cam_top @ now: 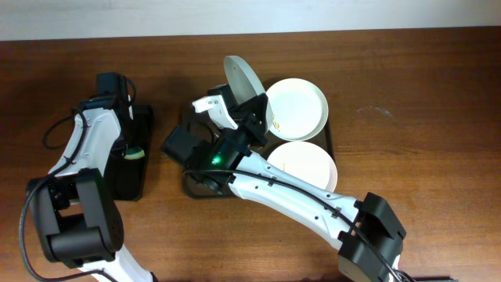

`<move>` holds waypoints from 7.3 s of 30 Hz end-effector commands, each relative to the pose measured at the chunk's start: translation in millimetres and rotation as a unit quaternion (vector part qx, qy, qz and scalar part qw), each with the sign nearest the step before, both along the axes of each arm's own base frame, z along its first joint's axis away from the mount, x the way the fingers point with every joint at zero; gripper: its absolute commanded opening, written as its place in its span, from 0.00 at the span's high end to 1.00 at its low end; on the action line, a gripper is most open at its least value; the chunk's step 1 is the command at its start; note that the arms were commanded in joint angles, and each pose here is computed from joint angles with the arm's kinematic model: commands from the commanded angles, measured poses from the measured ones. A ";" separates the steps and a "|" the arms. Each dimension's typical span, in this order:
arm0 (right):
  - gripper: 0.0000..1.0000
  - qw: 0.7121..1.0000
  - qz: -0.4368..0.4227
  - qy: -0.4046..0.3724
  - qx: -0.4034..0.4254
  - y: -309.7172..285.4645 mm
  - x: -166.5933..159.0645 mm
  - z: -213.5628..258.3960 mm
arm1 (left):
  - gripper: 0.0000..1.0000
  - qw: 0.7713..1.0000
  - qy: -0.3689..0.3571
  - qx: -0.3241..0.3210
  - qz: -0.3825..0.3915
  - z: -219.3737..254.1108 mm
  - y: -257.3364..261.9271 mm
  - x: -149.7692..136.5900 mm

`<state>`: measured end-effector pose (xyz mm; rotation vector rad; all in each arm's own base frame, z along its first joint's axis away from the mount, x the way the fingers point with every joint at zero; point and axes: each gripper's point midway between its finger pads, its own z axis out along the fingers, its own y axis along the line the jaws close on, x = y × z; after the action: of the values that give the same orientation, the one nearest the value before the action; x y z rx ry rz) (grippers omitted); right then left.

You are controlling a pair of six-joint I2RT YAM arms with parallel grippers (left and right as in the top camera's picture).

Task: Clean dirty plates on tray and stack at the side
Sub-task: 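Carry the flat plate right and set it on the table, then grip the rim of the lower white bowl with the right gripper, then scrub inside the held bowl with the sponge in the left gripper, then lift the bowl with the right gripper and stack it on the plate, then grip the remaining white bowl rim with the right gripper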

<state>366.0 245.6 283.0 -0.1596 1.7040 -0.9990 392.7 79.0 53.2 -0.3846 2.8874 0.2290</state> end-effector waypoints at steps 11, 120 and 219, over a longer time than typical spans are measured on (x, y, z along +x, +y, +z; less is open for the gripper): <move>0.96 0.839 -0.174 0.179 0.484 -281.0 35.9 -31.3 | 0.99 0.980 -0.129 -0.087 -0.120 81.8 -98.5 22.1; 0.96 0.703 0.048 0.427 0.567 0.6 7.1 -284.5 | 0.99 0.961 0.006 -0.056 -0.270 -80.3 -172.4 6.5; 0.73 0.718 -0.216 0.377 0.544 -154.5 43.9 -273.9 | 0.99 0.984 -0.018 -0.117 -0.131 99.7 -90.7 56.8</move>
<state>421.9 87.8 21.7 0.7348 2.8704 0.0148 445.7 -8.6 146.4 -0.0459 2.9152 -0.1618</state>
